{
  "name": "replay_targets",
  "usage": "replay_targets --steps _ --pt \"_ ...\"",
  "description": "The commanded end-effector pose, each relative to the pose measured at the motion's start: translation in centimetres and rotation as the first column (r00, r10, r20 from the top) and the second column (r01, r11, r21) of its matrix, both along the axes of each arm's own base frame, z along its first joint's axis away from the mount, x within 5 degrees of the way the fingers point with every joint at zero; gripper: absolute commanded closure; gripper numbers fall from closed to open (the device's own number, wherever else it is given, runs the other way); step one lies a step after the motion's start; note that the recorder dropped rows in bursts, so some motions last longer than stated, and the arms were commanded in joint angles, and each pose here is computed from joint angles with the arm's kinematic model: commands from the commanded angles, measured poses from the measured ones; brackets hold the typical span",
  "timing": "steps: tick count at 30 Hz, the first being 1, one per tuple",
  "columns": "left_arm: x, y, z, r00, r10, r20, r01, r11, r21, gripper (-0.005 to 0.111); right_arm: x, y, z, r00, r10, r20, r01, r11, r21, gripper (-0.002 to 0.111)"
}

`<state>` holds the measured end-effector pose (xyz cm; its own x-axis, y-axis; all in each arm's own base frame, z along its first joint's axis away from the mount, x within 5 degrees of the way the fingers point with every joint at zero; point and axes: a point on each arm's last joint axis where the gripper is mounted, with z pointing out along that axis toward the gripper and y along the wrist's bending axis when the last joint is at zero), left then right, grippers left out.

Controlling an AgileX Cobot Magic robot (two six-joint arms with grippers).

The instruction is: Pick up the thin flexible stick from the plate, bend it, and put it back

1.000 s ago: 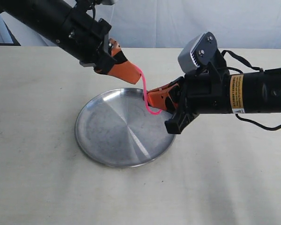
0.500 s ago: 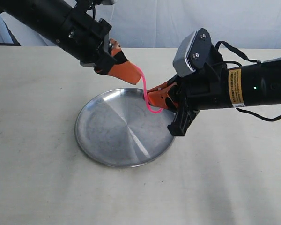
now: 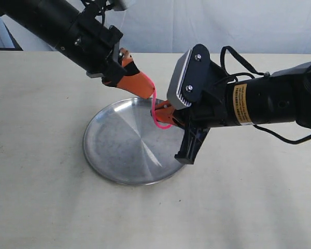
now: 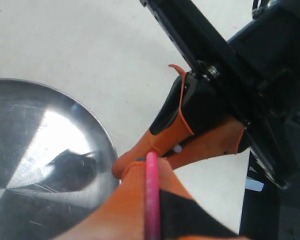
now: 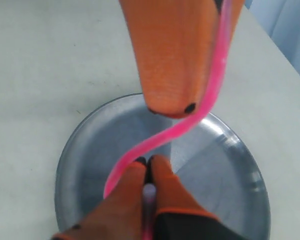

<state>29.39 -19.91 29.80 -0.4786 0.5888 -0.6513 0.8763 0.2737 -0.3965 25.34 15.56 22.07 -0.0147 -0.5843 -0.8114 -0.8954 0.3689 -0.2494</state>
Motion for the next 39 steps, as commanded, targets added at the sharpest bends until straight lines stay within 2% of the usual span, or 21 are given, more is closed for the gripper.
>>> replay_targets --steps 1,24,28,39 --pt "0.80 -0.57 1.06 0.993 0.117 0.007 -0.115 0.988 -0.098 0.107 -1.11 0.83 -0.28 0.987 0.158 0.037 -0.157 0.987 -0.034 0.109" --pt "1.22 -0.65 1.23 0.984 0.179 -0.008 -0.179 0.976 -0.121 0.107 -1.10 0.82 -0.29 0.928 0.306 0.212 -0.273 0.947 -0.169 0.109" --pt "1.40 -0.76 1.44 0.979 0.203 -0.014 -0.203 0.968 -0.147 0.107 -1.09 0.81 -0.29 0.908 0.339 0.248 -0.293 0.934 -0.203 0.109" --pt "1.62 -0.73 1.44 0.975 0.224 -0.003 -0.222 0.964 -0.148 0.107 -0.96 0.69 -0.38 0.858 0.404 0.317 -0.318 0.903 -0.290 0.109"
